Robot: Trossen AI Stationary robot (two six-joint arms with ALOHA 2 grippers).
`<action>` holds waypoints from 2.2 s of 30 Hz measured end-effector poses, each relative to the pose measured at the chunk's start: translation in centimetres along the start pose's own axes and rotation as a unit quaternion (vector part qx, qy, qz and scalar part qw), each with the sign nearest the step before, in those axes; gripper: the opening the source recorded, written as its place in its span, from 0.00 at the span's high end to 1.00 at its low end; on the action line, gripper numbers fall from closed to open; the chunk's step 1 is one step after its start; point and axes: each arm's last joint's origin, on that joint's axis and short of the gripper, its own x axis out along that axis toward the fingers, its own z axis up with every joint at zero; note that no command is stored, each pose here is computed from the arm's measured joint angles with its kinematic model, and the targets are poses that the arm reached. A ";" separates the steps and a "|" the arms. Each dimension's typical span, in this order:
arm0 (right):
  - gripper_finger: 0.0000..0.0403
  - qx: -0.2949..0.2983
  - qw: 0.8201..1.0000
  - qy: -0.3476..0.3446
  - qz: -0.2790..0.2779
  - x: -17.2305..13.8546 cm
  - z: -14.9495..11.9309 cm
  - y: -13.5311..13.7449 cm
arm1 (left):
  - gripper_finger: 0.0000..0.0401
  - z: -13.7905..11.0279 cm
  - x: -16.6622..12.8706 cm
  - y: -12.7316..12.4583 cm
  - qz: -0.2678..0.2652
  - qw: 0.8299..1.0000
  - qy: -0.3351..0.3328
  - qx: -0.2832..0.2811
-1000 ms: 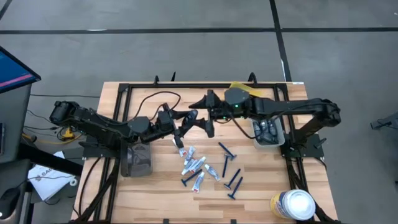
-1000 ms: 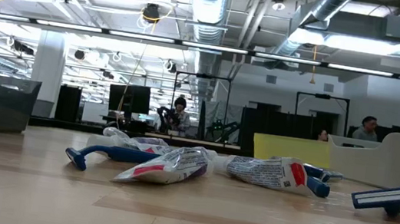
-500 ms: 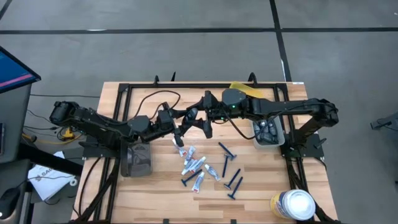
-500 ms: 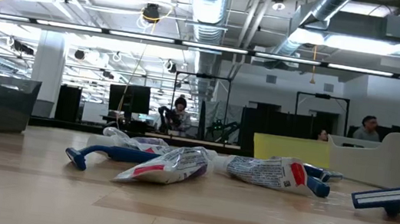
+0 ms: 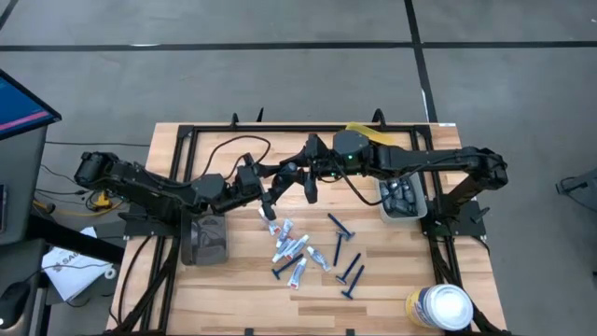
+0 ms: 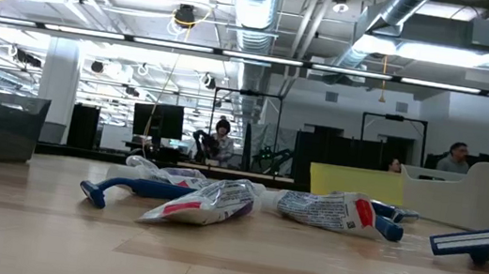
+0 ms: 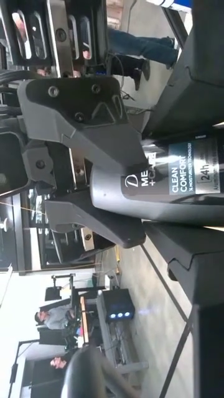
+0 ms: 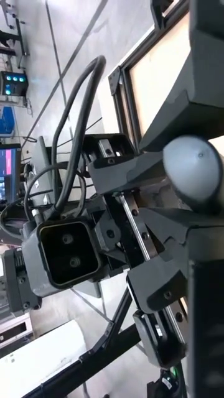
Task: Pick & Place Travel size toiletries
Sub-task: Put the gray deodorant bottle into the white bin
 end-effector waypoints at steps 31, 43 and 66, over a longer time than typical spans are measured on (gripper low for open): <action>0.85 0.003 0.997 0.076 -0.028 -1.9 -0.4 -1.5 | 0.50 -1.0 -0.4 -0.2 -0.005 0.999 0.028 0.017; 0.85 -0.030 0.963 0.204 -0.173 -10.0 0.1 -4.0 | 0.51 -2.1 -1.3 -0.9 -0.022 0.998 0.051 0.000; 0.85 0.070 0.763 0.473 -0.435 -18.3 -13.5 -6.9 | 0.51 -2.3 -1.3 -1.0 -0.021 0.998 0.062 -0.005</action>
